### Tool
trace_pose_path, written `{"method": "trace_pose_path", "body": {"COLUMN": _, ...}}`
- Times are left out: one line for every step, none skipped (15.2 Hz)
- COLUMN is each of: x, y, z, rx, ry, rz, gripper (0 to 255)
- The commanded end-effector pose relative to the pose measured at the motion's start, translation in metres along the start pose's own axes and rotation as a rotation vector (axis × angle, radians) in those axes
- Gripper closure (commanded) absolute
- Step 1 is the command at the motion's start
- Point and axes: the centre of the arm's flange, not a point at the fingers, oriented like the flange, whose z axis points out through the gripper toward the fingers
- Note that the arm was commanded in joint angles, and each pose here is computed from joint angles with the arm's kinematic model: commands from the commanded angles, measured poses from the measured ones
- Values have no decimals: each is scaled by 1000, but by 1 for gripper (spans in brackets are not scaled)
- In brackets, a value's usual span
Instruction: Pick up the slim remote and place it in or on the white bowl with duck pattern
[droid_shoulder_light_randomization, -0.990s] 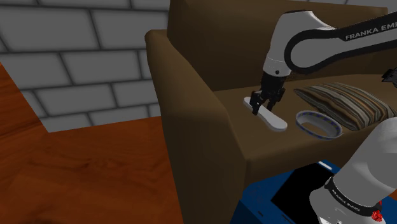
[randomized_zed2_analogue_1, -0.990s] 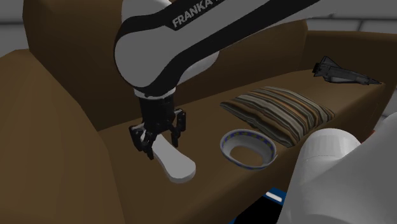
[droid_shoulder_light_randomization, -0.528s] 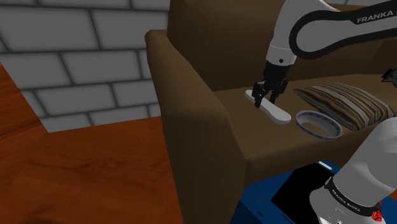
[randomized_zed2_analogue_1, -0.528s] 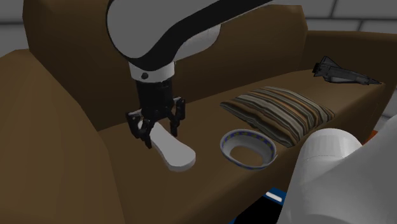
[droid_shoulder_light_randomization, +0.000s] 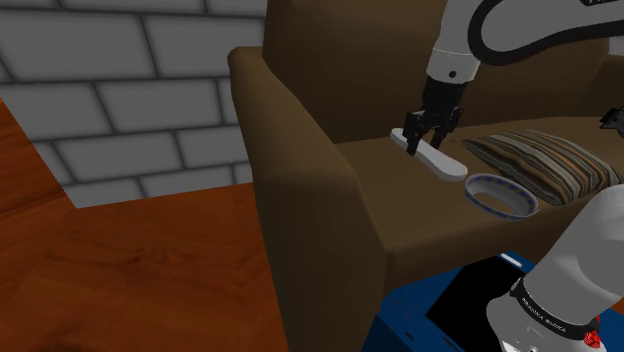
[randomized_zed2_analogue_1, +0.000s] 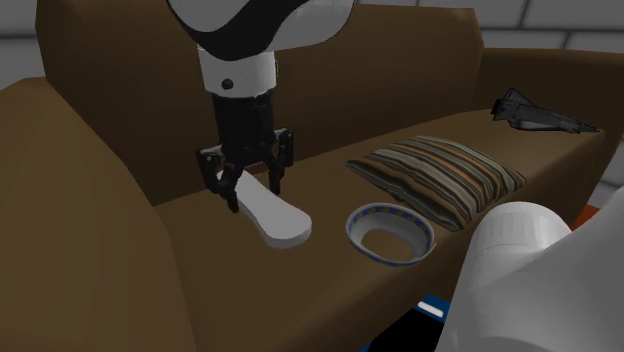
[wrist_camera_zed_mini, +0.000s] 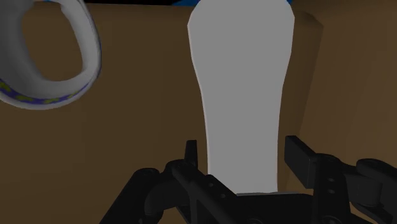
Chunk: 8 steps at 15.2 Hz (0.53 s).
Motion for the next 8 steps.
{"method": "trace_pose_path", "body": {"x": -8, "y": 20, "z": -1, "rx": 0, "ry": 0, "rz": 0, "gripper": 255}}
{"method": "trace_pose_path", "body": {"x": -13, "y": 32, "z": -1, "rx": 0, "ry": 0, "rz": 0, "gripper": 255}}
{"method": "trace_pose_path", "body": {"x": -18, "y": 44, "z": -2, "rx": 0, "ry": 0, "rz": 0, "gripper": 255}}
{"method": "trace_pose_path", "body": {"x": -23, "y": 57, "z": -2, "rx": 0, "ry": 0, "rz": 0, "gripper": 255}}
{"method": "trace_pose_path", "body": {"x": -28, "y": 69, "z": -2, "rx": 0, "ry": 0, "rz": 0, "gripper": 255}}
{"method": "trace_pose_path", "body": {"x": -33, "y": 81, "z": -3, "rx": 0, "ry": 0, "rz": 0, "gripper": 255}}
{"method": "trace_pose_path", "body": {"x": -37, "y": 93, "z": -3, "rx": 0, "ry": 0, "rz": 0, "gripper": 255}}
{"method": "trace_pose_path", "body": {"x": -42, "y": 106, "z": -3, "rx": 0, "ry": 0, "rz": 0, "gripper": 255}}
